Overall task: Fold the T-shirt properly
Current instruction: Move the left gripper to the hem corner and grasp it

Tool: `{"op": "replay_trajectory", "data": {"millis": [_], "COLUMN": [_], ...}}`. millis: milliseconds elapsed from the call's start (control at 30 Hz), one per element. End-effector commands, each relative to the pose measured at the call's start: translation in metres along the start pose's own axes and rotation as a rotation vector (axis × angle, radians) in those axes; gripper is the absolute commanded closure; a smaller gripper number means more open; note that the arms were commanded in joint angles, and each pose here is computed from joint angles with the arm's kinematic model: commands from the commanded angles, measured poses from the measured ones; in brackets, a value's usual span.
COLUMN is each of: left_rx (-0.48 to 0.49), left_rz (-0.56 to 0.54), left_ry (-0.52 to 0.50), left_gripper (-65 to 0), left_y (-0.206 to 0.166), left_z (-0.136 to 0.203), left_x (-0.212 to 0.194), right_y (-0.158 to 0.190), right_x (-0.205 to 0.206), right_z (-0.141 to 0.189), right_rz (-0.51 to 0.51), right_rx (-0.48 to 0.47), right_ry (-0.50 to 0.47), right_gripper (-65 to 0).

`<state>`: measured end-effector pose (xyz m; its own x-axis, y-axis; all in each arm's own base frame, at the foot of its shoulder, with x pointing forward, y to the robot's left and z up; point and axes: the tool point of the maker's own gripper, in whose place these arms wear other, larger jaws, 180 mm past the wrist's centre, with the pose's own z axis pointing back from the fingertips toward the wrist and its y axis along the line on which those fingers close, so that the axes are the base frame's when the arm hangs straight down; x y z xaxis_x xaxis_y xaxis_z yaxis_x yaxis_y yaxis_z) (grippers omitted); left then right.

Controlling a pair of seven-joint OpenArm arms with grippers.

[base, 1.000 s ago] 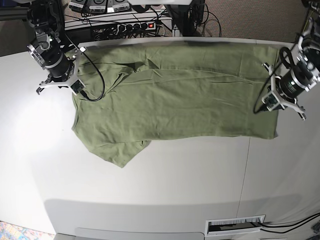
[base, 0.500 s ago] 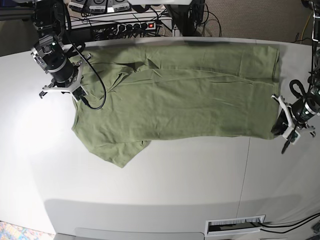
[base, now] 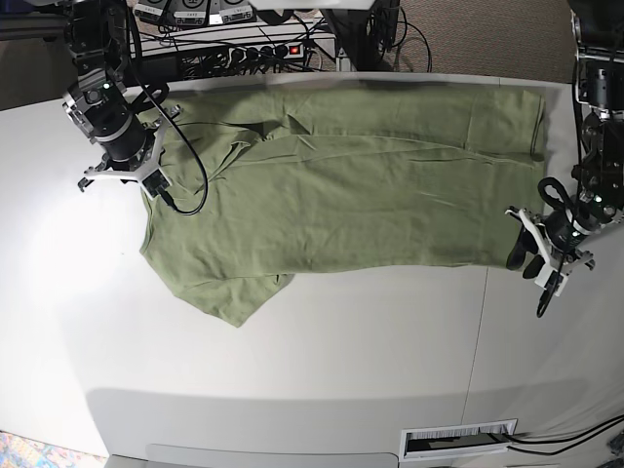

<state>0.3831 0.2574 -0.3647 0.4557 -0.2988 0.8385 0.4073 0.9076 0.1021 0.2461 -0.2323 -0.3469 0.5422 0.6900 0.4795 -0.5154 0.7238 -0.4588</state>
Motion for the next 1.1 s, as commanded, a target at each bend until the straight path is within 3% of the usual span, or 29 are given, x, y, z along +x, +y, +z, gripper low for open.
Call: {"op": "replay_trajectory", "data": {"millis": [0,200,567,1067], "left_rx": [0.044,0.123,0.151,0.192], "left_rz": [-0.008,0.036,0.121,0.088], "left_ry": [-0.072,-0.102,-0.092,-0.095], "left_gripper": [-22.2,-22.2,-22.2,-22.2], "left_y": [0.020,0.038,0.033,0.038], "left_z": [0.004,0.003,-0.008,-0.008], "left_x": [0.023,0.019,-0.005,-0.008], "right_y": [-0.009,-0.009,-0.009,-0.009], "right_x": [0.009,0.008,0.007,0.007], "right_z": [0.004,0.004,0.004,0.004], "right_rz": [0.008,0.008,0.008,0.005], "right_rx": [-0.025,-0.024,-0.024,-0.022], "right_ry": [-0.031,-0.029,-0.023,-0.021], "right_gripper": [-2.2,-2.2,-2.2,-2.2]}}
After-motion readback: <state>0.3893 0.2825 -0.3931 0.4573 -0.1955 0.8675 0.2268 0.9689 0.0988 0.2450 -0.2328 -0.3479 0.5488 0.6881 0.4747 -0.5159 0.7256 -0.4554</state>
